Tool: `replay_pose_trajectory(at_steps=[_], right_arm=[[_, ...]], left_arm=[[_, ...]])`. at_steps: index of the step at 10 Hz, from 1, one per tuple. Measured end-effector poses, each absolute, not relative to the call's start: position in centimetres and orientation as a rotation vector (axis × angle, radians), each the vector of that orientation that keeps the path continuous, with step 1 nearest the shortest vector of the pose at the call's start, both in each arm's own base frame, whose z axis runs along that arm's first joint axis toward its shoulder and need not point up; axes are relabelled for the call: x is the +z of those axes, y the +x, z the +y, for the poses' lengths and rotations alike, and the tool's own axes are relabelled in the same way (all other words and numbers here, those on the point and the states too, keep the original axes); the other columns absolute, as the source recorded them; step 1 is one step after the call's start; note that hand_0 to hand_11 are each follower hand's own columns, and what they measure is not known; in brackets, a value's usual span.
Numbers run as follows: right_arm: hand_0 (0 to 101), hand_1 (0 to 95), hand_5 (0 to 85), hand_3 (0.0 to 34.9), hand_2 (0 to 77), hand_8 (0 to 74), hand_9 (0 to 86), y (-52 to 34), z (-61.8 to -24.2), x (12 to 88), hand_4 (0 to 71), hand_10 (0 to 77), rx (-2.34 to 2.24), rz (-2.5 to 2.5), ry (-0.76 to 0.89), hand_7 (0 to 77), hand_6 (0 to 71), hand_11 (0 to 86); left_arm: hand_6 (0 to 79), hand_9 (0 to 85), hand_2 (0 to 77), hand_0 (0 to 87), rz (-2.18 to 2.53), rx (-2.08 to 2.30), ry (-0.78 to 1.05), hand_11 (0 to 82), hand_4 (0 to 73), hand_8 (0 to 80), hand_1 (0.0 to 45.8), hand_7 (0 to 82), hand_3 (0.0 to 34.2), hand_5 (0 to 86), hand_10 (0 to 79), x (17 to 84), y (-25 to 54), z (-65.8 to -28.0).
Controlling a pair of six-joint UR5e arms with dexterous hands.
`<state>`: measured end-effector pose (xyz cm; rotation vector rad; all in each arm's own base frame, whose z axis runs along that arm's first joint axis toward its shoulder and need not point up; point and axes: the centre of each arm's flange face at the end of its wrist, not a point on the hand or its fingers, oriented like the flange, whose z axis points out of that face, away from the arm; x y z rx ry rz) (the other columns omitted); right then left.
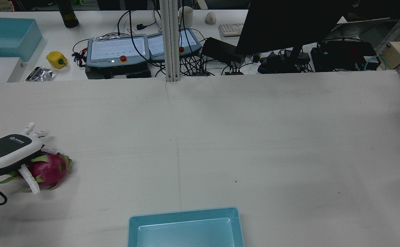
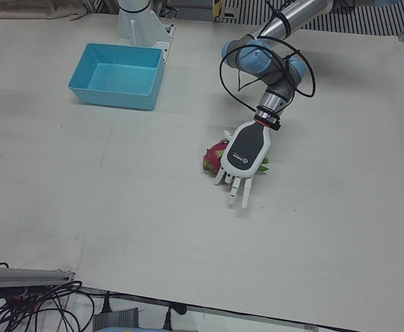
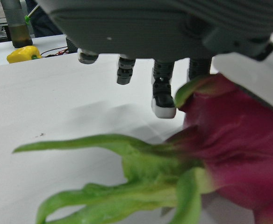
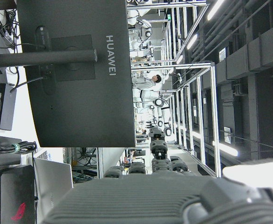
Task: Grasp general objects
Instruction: 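Close the left hand fingers to grasp the dragon fruit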
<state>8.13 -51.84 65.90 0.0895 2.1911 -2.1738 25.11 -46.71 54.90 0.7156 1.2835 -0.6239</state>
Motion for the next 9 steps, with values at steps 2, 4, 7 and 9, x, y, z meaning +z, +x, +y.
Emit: replay_pose_trajectory(at_steps=[2,4,7,9], right_arm=[[0,6.5,0.5,0.0,1.6,0.0,1.1,8.13,-51.84,65.89,0.0,0.0,-2.174,2.191,0.089,0.0,0.0,1.1],[0,6.5,0.5,0.0,1.6,0.0,1.1,8.13,-51.84,65.88,0.0,0.0,-2.173,2.192,0.090,0.0,0.0,1.1],[0,6.5,0.5,0.0,1.6,0.0,1.1,8.13,-51.84,65.88,0.0,0.0,-2.174,2.191,0.089,0.0,0.0,1.1],[0,6.5,0.5,0.0,1.6,0.0,1.1,8.13,-51.83,65.89,0.0,0.0,-2.174,2.190,0.089,0.0,0.0,1.1]], left_arm=[[47.5,18.0,0.0,22.5,1.281,-0.626,0.719,0.5,49.1,1.1,0.0,69.8,15.1,0.0,1.1,55.12,25.15,-46.78],[62.7,19.1,0.0,20.4,1.282,-0.627,0.720,9.3,63.3,14.7,0.0,69.8,6.3,0.0,24.5,55.11,25.15,-46.79],[70.4,45.8,0.0,14.4,1.283,-0.631,0.719,42.5,69.8,44.2,0.0,69.8,0.0,0.0,54.5,55.06,25.12,-46.79],[70.4,70.4,0.0,10.6,1.288,-0.639,0.713,70.9,69.8,70.4,0.0,69.8,0.0,0.0,70.4,54.99,25.09,-46.78]])
